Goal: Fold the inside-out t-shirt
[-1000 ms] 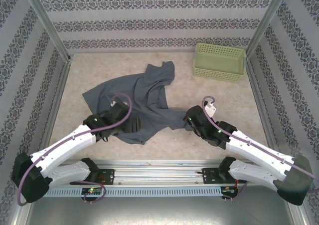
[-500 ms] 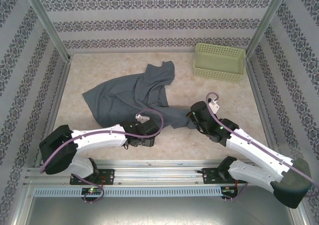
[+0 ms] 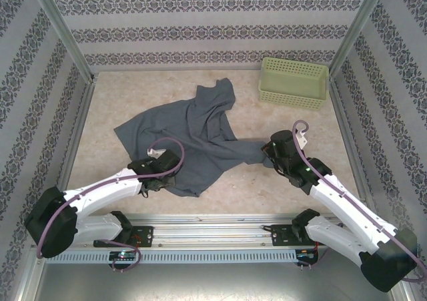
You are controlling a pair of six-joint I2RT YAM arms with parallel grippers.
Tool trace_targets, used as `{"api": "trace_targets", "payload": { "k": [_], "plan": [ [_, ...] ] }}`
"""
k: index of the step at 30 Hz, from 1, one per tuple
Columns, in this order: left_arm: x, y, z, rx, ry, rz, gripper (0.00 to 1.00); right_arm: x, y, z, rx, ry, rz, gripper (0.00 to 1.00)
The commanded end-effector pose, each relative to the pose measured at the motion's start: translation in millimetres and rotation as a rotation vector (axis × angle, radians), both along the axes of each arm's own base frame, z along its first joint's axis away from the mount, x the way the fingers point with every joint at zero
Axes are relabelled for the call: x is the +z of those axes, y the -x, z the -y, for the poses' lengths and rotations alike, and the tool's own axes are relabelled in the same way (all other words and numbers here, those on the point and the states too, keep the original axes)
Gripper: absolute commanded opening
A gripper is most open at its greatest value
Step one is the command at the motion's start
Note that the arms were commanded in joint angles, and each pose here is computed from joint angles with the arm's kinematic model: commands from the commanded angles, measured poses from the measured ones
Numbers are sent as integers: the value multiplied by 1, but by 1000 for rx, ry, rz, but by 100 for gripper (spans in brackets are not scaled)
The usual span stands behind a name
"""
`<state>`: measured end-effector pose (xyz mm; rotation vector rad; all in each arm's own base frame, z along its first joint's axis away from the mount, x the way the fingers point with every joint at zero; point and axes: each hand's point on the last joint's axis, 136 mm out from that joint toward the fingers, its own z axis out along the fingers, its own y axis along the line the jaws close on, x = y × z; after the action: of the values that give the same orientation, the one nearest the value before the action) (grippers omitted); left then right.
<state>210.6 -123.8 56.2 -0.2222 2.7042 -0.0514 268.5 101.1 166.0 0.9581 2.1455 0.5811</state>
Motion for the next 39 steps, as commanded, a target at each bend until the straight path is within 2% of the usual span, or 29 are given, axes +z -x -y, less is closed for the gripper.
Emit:
{"api": "trace_targets", "payload": {
  "k": [1,4,8,11,14,16,19,25,26,33,39],
  "plan": [
    [17,-3,24,-85,41,12,20,-7,1,-4,34,0,-19,0],
    [31,3,60,-188,45,45,37,-10,1,-10,51,-10,-34,0],
    [21,18,104,-299,22,6,48,-12,2,-6,29,-3,-29,0],
    [-1,26,124,-353,-30,-48,59,-10,4,-1,16,5,-19,0],
    [-21,30,121,-330,-77,-105,62,-9,6,4,11,19,-22,0],
    [-29,30,109,-296,-122,-122,56,-10,7,8,6,27,-28,0],
    [-33,28,79,-226,-150,-128,33,-10,10,16,-10,43,-33,0],
    [-26,20,11,-90,-149,-111,2,-9,18,38,-74,78,-43,0],
    [-24,17,0,-63,-138,-109,0,-9,20,39,-78,78,-44,0],
    [18,-17,-55,85,-81,11,0,-21,25,37,-82,53,-79,0],
    [37,-36,-73,132,-50,41,0,-35,21,15,-22,29,-101,0]
  ]
}}
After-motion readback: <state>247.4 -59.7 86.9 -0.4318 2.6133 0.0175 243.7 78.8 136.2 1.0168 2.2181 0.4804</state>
